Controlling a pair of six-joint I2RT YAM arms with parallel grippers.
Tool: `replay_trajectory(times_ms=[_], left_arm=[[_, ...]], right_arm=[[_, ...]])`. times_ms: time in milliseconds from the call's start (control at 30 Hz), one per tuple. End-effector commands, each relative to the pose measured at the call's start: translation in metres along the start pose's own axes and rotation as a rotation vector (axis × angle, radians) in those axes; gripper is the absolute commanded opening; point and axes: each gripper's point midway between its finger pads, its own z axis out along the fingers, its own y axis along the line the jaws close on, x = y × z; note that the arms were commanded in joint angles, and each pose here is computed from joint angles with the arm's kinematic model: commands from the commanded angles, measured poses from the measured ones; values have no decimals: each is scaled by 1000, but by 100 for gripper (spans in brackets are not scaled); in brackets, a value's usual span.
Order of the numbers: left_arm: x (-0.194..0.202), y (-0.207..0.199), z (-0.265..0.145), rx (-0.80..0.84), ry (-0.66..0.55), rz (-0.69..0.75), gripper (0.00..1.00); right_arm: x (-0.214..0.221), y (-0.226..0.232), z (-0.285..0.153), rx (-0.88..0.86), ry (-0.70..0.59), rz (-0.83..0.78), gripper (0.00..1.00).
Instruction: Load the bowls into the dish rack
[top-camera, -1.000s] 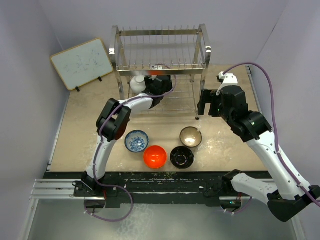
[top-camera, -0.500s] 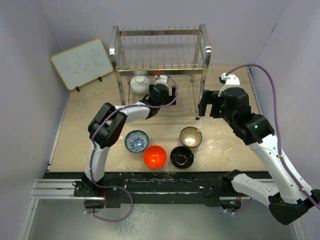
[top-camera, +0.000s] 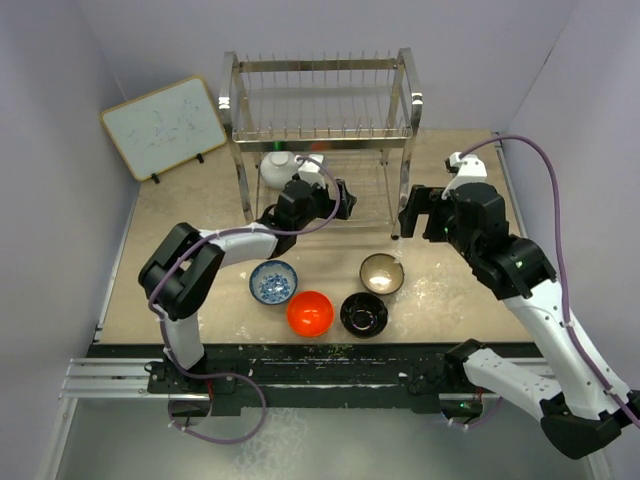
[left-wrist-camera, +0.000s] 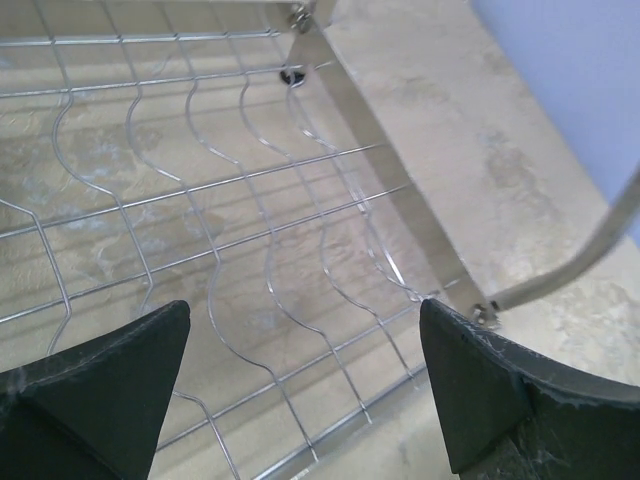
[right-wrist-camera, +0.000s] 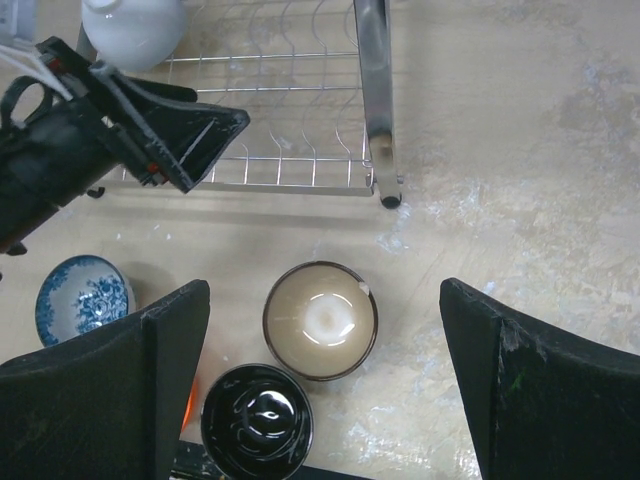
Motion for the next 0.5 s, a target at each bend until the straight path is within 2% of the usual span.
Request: replay_trajectory(times_ms=[0,267,467], left_arm=[[-42,-35,-24,158,-134,-34,99],[-20,-45,-61,230,-90,-45,99],[0,-69,-91,284,-28,13,99]], right_arm=[[-9,-1,-7,-7,-41,24,98],[-15,0,-14,-17,-57,25,98],[-20,2,-20,-30,-68,28,98]])
